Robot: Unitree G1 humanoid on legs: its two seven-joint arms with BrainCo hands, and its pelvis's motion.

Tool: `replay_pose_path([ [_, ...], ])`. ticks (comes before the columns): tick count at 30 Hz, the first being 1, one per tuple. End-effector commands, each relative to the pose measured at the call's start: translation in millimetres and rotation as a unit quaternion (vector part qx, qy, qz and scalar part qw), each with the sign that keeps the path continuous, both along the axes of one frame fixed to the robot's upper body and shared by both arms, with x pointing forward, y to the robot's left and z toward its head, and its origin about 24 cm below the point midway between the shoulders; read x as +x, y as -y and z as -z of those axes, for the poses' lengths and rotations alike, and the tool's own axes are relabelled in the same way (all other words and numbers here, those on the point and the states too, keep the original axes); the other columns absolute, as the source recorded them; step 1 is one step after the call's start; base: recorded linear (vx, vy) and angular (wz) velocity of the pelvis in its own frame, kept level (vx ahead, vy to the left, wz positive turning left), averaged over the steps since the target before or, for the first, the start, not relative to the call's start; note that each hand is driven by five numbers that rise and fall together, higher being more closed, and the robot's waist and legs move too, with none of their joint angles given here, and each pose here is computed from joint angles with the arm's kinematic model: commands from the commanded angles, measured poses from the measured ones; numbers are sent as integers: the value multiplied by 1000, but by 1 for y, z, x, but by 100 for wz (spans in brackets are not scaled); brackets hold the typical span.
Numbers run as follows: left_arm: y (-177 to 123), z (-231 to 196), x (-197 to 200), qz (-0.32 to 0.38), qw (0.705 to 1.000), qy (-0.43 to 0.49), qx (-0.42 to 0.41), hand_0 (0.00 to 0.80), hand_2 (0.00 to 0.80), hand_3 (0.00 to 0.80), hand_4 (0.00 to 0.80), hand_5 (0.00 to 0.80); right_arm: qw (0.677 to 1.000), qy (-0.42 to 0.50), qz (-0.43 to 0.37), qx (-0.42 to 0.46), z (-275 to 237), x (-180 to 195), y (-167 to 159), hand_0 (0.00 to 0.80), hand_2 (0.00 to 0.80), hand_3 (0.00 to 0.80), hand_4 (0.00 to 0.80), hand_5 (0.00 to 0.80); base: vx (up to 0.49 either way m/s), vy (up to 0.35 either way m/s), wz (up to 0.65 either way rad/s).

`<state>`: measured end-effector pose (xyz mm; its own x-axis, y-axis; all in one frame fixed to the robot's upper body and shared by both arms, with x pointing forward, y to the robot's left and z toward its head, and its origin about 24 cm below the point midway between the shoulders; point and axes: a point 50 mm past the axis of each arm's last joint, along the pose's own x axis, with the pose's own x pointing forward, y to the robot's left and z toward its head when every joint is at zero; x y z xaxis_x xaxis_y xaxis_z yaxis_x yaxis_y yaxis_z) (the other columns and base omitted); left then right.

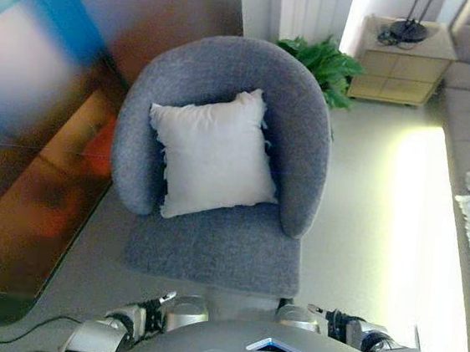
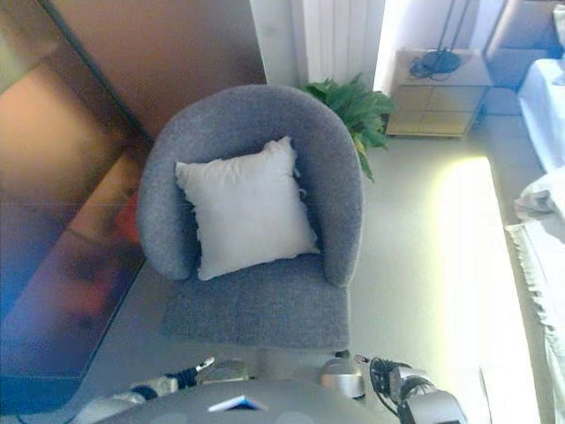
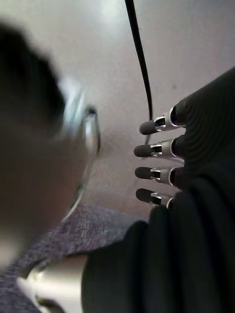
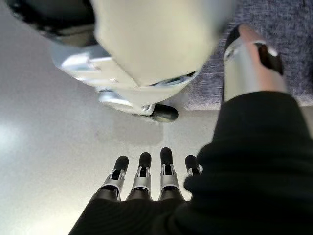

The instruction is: Pick up the cushion and take it to the sofa

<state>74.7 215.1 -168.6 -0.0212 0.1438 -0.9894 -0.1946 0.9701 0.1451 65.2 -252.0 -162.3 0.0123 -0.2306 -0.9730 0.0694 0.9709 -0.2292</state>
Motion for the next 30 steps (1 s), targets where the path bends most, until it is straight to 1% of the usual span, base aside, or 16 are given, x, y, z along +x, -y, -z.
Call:
replay_pose_path([
  [1, 12, -1, 8, 18, 999, -20, -19, 0, 0, 0, 0, 0, 999, -29, -9, -20, -2, 2, 4, 0, 0, 0, 0, 0, -284, 340, 12],
  [5, 14, 0, 6, -12, 1000, -16, -18, 0, 0, 0, 0, 0, 999, -29, -28, -26, -4, 7, 6, 0, 0, 0, 0, 0, -379, 412, 3],
  [6, 13, 0, 5, -10, 1000, -17, -17, 0, 0, 0, 0, 0, 999, -28, -31, -27, -4, 9, 7, 0, 0, 0, 0, 0, -371, 442, -8],
  [9, 11, 0, 3, 28, 999, -31, -24, 0, 0, 0, 0, 0, 999, -25, -37, -28, -5, 16, 5, 0, 0, 0, 0, 0, -381, 482, -12],
  [10, 11, -1, 3, 27, 999, -35, -25, 0, 0, 0, 0, 0, 999, -22, -36, -29, -5, 18, 4, 0, 0, 0, 0, 0, -414, 500, 1],
  [13, 11, -2, 4, -29, 998, -51, -15, 0, 0, 0, 0, 0, 999, -27, -28, -26, -3, 16, -3, 0, 0, 0, 0, 0, -462, 452, 37],
  [16, 8, -6, 6, -37, 996, -76, -21, 0, 0, 0, 0, 0, 999, -24, 2, -32, 0, 11, -11, 0, 0, 0, 0, 0, -484, 308, 9],
  [21, -1, -9, 5, -7, 995, -101, -20, 0, 0, 0, 0, 0, 998, -29, 54, -35, 1, 7, -13, 0, 0, 0, 0, 0, -379, 195, -34],
  [25, -4, -11, 12, 7, 996, -89, -26, 0, 0, 0, 0, 0, 997, -53, 32, -42, 0, -2, -8, 0, 0, 0, 0, 0, -353, 55, -41],
  [30, -6, -12, 18, -1, 997, -79, -23, 0, 0, 0, 0, 0, 996, -86, 12, -30, 3, -13, -15, 0, 0, 0, 0, 0, -341, -112, -38],
])
